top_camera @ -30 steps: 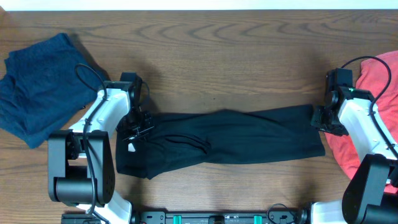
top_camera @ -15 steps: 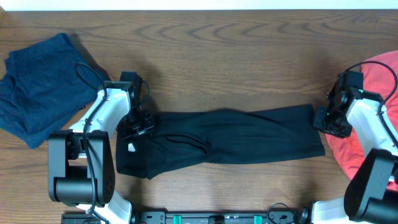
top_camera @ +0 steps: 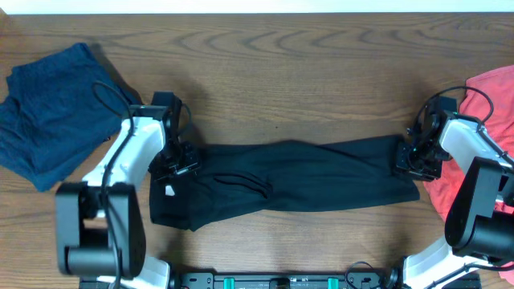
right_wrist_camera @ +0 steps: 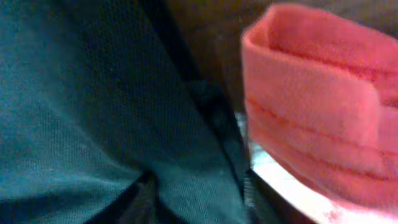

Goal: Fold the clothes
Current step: 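Grasp the folded strip's right end with the right gripper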

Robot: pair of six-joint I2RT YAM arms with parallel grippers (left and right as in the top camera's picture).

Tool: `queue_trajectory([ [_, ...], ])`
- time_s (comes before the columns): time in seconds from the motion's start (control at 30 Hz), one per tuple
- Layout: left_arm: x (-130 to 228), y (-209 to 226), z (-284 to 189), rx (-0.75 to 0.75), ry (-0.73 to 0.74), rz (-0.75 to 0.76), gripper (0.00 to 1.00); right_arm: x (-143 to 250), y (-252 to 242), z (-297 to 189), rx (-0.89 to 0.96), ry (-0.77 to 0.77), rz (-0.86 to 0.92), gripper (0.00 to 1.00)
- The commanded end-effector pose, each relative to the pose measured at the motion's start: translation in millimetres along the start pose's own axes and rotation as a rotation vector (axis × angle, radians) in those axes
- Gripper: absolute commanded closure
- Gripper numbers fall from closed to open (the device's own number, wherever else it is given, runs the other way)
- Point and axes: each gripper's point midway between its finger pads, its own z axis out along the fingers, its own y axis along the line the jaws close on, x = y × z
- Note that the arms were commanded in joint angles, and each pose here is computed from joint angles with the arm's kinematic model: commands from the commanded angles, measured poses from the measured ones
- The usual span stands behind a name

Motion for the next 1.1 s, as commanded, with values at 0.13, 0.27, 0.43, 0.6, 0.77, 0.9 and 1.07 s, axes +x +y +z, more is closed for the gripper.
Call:
queue_trajectory([
  [0.13, -2.5, -1.0, -30.7, 0.044, -0.113, 0.005, 0.33, 2.9, -3.6, 32.5, -0.008, 0.043, -0.003, 0.85],
  [0.27, 0.0, -0.1, -33.7, 0.045, -0.114, 0.005, 0.33, -9.2, -8.3, 21.0, 0.017, 0.002, 0.006, 0.99],
  [0.43, 4.8, 2.4, -33.1, 0.034, -0.094, 0.004, 0.33, -28.5, -20.7, -17.0, 0.095, -0.088, 0.01, 0.99],
  [0.6, 3.3, 3.4, -33.1, 0.028, -0.102, 0.019, 0.32, -38.6, -16.0, -72.8, 0.089, -0.192, 0.014, 0.99],
  [0.77, 2.3, 2.8, -33.2, 0.03, -0.106, 0.019, 0.28, -24.3, 21.6, -104.4, 0.002, -0.234, -0.069, 0.99],
  [0.9, 0.8, 1.8, -33.4, 0.034, -0.112, 0.02, 0.27, -1.2, 61.6, -103.0, -0.026, -0.181, -0.159, 0.99],
  [1.07, 0.9, 1.9, -33.4, 0.034, -0.112, 0.02, 0.24, 22.3, 121.6, -97.6, -0.059, -0.165, -0.257, 0.99],
])
